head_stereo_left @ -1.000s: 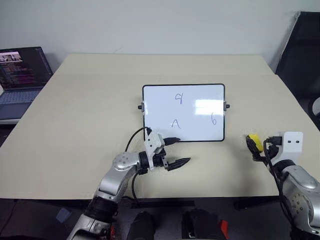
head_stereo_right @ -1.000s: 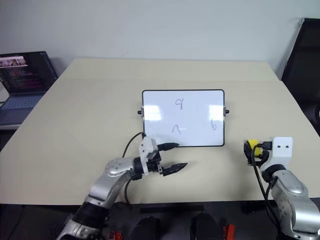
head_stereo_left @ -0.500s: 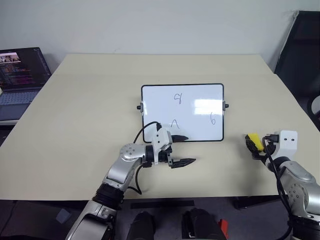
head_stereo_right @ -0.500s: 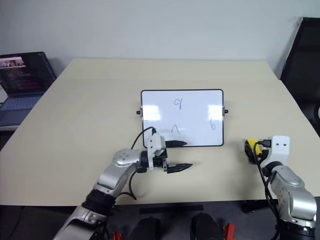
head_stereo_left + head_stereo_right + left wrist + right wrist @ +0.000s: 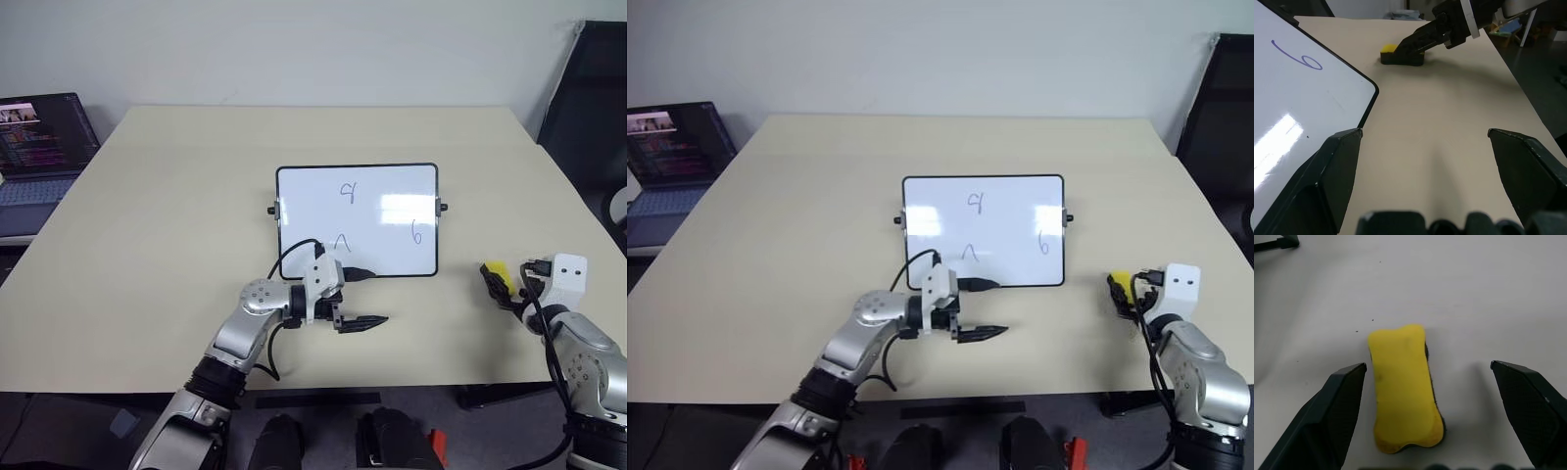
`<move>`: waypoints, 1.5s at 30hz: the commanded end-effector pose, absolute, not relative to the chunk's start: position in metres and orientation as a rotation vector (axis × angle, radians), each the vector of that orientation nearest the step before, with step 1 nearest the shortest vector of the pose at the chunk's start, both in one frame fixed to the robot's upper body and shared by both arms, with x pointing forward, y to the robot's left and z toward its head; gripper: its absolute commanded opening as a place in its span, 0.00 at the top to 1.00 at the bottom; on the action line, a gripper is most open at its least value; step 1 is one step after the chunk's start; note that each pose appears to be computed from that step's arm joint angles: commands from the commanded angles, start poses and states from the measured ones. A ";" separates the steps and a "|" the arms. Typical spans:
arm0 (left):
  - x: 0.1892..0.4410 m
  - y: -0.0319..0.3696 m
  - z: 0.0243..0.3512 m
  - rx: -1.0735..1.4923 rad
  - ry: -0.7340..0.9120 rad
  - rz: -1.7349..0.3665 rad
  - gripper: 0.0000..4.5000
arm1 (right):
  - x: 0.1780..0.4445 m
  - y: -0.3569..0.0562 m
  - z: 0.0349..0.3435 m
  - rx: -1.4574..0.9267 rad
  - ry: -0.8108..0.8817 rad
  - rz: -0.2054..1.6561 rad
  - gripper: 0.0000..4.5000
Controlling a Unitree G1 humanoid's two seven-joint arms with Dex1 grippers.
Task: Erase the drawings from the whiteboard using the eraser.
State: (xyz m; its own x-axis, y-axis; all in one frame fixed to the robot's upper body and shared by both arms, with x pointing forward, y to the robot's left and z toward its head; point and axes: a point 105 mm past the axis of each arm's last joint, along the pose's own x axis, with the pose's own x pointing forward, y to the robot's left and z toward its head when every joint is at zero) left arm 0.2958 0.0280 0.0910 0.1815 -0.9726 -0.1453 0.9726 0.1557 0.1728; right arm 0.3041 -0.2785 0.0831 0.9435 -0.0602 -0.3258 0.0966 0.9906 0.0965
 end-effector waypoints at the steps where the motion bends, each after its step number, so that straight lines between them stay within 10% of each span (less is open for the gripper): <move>1: 0.297 0.026 0.101 0.271 -0.055 -1.392 0.00 | 0.307 -0.276 0.094 0.109 0.290 -0.062 0.01; 23: 0.298 0.028 0.098 0.288 -0.060 -1.357 0.00 | 0.318 -0.276 0.100 0.066 0.271 -0.018 0.01; 33: 0.302 0.033 0.095 0.302 -0.054 -1.349 0.00 | 0.319 -0.278 0.098 0.060 0.280 -0.016 0.76; 45: 0.307 0.033 0.098 0.309 -0.078 -1.331 0.00 | 0.321 -0.271 0.106 -0.022 0.245 0.028 0.77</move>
State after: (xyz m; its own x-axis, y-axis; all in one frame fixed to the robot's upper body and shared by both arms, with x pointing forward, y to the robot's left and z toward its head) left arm 0.3021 0.0339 0.0838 0.2261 -0.9614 -0.1565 0.9582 0.1906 0.2134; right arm 0.3180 -0.2743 0.0873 0.9508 0.0047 -0.3097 0.0076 0.9992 0.0383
